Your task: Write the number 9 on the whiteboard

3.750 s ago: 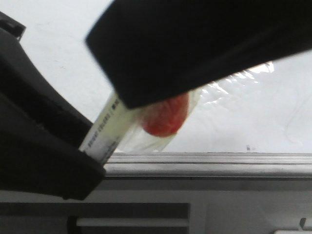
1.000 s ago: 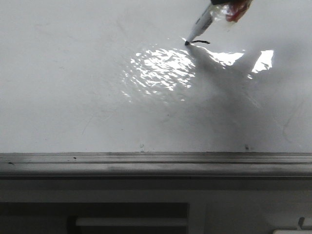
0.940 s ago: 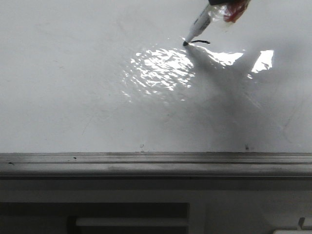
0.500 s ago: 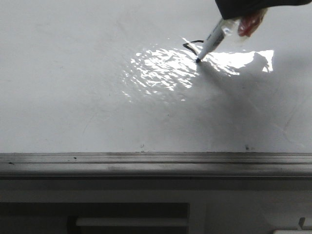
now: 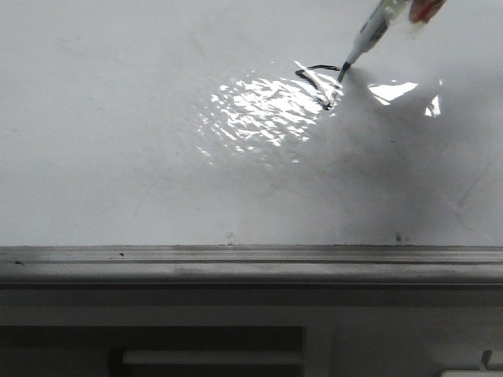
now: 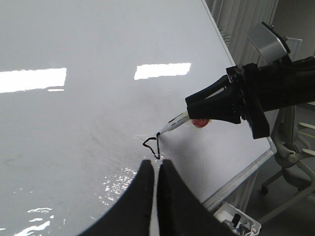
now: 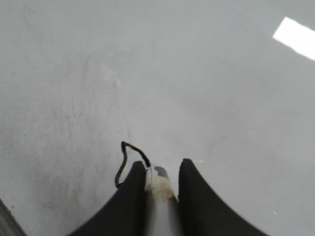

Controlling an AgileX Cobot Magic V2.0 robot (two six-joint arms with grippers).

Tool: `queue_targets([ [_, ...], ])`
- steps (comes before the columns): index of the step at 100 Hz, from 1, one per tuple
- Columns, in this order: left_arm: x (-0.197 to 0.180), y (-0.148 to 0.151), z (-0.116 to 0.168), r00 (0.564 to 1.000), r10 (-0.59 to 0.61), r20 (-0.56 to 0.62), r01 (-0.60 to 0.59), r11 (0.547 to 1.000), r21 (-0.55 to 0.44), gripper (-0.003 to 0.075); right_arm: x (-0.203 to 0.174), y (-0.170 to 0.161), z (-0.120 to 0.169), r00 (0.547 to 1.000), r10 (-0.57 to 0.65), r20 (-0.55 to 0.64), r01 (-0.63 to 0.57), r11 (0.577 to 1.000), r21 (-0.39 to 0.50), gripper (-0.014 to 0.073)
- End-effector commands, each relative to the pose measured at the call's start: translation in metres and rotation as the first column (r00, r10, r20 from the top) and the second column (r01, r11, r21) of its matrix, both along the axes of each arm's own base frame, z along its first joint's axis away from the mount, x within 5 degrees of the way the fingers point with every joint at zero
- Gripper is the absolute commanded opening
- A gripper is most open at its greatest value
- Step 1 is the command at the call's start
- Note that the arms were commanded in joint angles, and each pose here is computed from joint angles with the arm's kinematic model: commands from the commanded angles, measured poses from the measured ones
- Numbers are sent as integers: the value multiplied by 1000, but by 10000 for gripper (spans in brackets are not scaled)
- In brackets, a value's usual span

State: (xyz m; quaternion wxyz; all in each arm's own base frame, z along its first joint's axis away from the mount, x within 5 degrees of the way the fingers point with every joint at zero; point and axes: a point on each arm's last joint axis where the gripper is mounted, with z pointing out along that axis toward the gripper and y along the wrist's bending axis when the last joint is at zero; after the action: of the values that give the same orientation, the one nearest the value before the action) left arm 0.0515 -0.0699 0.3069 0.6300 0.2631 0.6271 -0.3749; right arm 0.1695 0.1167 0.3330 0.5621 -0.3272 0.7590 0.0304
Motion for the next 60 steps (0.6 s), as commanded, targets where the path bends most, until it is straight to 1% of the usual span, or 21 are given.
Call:
queue_targets([
  [1, 1, 1, 10, 1000, 13, 5, -13, 999, -35, -20, 5, -8, 10, 998, -47, 49, 50, 997, -65, -62],
  [9, 1, 1, 10, 1000, 13, 5, -13, 999, -35, -20, 5, -8, 9, 998, -50, 33, 52, 997, -54, -62],
  [19, 1, 1, 10, 1000, 13, 5, -13, 999, -35, -20, 4, -7, 7, 998, -63, -14, 63, 998, -16, -62],
  [31, 1, 1, 10, 1000, 13, 5, -13, 999, -35, -20, -1, -3, -9, 993, -57, -105, 58, 998, 6, -62],
  [43, 1, 1, 10, 1000, 13, 5, -13, 999, -35, -20, -16, 6, -37, 980, 3, -200, -7, 1000, -23, -62],
  [50, 1, 1, 10, 1000, 13, 5, -13, 999, -35, -20, -25, 11, -51, 972, 46, -232, -59, 997, -49, -62],
  [60, 1, 1, 10, 1000, 13, 5, -13, 999, -35, -20, -31, 13, -60, 964, 62, -258, -84, 994, -72, -60],
])
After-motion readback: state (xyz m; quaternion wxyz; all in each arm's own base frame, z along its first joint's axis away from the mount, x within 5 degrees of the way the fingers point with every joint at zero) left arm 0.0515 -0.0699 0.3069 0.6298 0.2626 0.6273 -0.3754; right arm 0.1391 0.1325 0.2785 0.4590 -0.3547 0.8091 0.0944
